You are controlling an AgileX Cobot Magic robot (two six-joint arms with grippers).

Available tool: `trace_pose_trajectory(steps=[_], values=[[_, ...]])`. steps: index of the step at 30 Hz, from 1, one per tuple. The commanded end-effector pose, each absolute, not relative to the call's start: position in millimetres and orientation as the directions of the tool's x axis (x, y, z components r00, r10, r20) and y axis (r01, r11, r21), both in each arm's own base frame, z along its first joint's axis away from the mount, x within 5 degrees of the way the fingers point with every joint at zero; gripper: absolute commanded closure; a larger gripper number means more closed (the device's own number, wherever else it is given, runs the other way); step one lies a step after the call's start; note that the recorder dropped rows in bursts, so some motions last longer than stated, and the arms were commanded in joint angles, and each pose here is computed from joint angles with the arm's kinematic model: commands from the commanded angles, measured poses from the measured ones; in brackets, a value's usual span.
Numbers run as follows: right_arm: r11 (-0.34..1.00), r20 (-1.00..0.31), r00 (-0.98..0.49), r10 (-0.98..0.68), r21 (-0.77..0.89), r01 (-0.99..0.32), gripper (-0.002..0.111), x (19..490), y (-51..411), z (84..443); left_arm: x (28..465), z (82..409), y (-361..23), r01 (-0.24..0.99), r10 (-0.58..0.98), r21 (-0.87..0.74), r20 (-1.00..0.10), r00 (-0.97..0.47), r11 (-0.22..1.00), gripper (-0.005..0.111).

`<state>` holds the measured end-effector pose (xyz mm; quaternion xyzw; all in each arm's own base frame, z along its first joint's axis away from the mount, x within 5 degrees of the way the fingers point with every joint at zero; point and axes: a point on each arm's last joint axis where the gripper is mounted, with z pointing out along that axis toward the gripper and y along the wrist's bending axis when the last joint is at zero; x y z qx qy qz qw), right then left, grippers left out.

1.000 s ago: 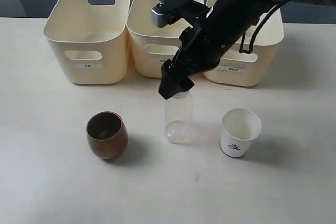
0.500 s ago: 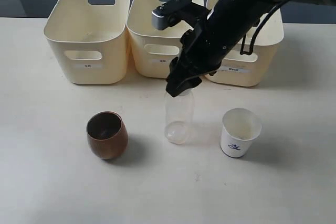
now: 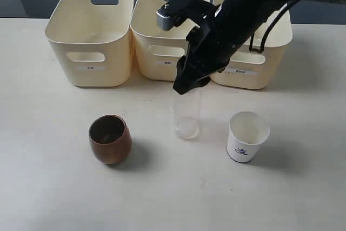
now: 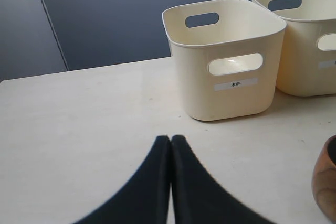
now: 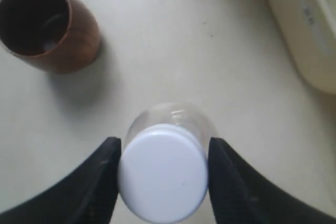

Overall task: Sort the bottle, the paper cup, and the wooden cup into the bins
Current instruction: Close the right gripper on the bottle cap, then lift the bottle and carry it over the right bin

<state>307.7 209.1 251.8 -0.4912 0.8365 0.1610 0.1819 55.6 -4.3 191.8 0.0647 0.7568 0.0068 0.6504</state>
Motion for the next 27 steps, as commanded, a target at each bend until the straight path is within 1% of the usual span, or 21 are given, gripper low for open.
trace_pose_trajectory(steps=[1,6,10,14,16,19,27], values=[[0.463,-0.548,-0.355,-0.757,-0.066,-0.884,0.109,299.7,196.4,298.5,55.3,191.6,-4.5,0.092,0.107,0.094,-0.984,-0.142,0.991,0.107],[0.607,-0.601,-0.393,-0.696,-0.201,-0.769,0.109,295.0,167.7,355.7,55.3,191.6,-4.5,0.092,0.107,0.094,-0.984,-0.142,0.991,0.107],[0.662,-0.647,-0.404,-0.647,-0.213,-0.719,0.109,295.0,150.9,393.8,55.3,191.6,-4.5,0.092,0.107,0.094,-0.984,-0.142,0.991,0.107],[0.726,-0.692,-0.422,-0.586,-0.218,-0.652,0.109,311.5,134.3,414.9,55.3,191.6,-4.5,0.092,0.107,0.094,-0.984,-0.142,0.991,0.107],[0.759,-0.702,-0.445,-0.556,-0.209,-0.617,0.109,323.9,126.6,417.6,55.3,191.6,-4.5,0.092,0.107,0.094,-0.984,-0.142,0.991,0.107],[0.779,-0.694,-0.471,-0.545,-0.212,-0.590,0.109,345.1,119.5,412.3,55.3,191.6,-4.5,0.092,0.107,0.094,-0.984,-0.142,0.991,0.107],[0.805,-0.609,-0.570,-0.552,-0.211,-0.554,0.109,419.0,108.5,365.7,55.3,191.6,-4.5,0.092,0.107,0.094,-0.984,-0.142,0.991,0.107]])
